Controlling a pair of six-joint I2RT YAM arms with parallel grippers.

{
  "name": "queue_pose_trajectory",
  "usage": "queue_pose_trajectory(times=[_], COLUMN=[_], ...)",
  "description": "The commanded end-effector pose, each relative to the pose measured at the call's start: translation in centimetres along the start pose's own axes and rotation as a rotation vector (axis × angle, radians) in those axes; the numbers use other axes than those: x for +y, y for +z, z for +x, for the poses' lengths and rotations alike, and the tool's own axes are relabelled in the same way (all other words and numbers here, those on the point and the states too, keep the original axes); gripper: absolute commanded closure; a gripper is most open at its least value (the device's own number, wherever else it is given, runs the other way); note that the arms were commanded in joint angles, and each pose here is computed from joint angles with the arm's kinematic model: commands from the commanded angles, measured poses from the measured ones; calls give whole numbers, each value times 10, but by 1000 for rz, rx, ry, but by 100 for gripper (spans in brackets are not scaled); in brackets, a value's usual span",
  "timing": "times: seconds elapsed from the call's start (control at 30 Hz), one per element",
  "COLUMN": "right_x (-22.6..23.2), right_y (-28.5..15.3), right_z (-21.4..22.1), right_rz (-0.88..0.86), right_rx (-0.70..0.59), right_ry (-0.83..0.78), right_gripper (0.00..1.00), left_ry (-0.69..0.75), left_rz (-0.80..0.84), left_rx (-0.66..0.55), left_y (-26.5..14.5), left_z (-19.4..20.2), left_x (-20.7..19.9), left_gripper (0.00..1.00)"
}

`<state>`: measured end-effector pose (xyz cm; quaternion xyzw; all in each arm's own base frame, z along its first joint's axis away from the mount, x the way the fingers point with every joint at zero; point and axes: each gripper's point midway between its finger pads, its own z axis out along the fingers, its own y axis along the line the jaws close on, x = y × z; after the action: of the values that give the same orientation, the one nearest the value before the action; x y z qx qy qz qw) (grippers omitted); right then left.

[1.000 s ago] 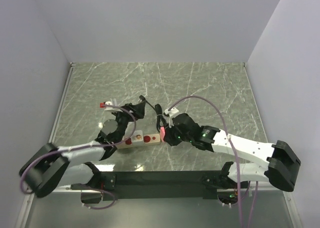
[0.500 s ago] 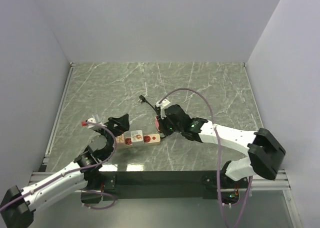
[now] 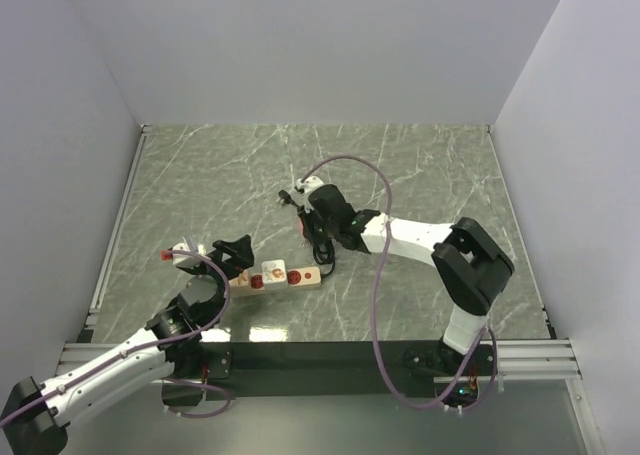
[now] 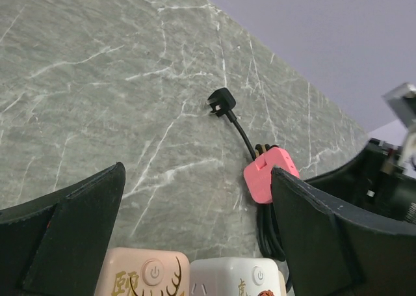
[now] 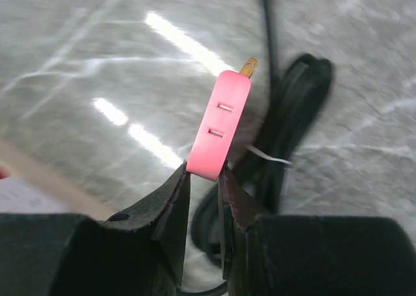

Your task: Insert the plug

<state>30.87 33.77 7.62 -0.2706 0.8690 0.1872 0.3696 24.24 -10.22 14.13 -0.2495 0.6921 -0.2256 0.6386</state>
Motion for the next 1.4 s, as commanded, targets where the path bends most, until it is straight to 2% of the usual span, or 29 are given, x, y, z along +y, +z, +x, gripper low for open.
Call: queue_pose_trajectory(times=[0.0,0.23,0.37,0.6,0.8,0.97,1.07,1.2,1.37], right_x=[-29,-90,-119,-144,-151,-155,-158,-157,-154], right_y=[5,4,-5,-14,-15,-16,-16,-11,-4], right_z=[-19,3,18,28,11,-3,-18,-24,-28], right_rz=[44,211,288,379,399,411,384,356,325], right_rx=[-34,21,23,24,-46,-89,-148,-164,-182], right_ry=[109,241,306,322,347,352,366,360,346], right_gripper=[100,100,100,100,100,100,100,100,100], left_ry=[-6,-22,40,93,76,121,144,142,178], left_rz=[-3,36,4,51,29,-51,-81,-119,-154], left_rx=[7,32,37,118,157,228,230,196,255], left_y=[0,2,7,3,-5,-7,-12,-19,-23], left_z=[4,17,19,25,34,54,61,58,63], left_x=[1,-4,-1,-16,-14,-5,-1,0,-4], left_gripper=[1,1,1,0,0,0,1,0,1])
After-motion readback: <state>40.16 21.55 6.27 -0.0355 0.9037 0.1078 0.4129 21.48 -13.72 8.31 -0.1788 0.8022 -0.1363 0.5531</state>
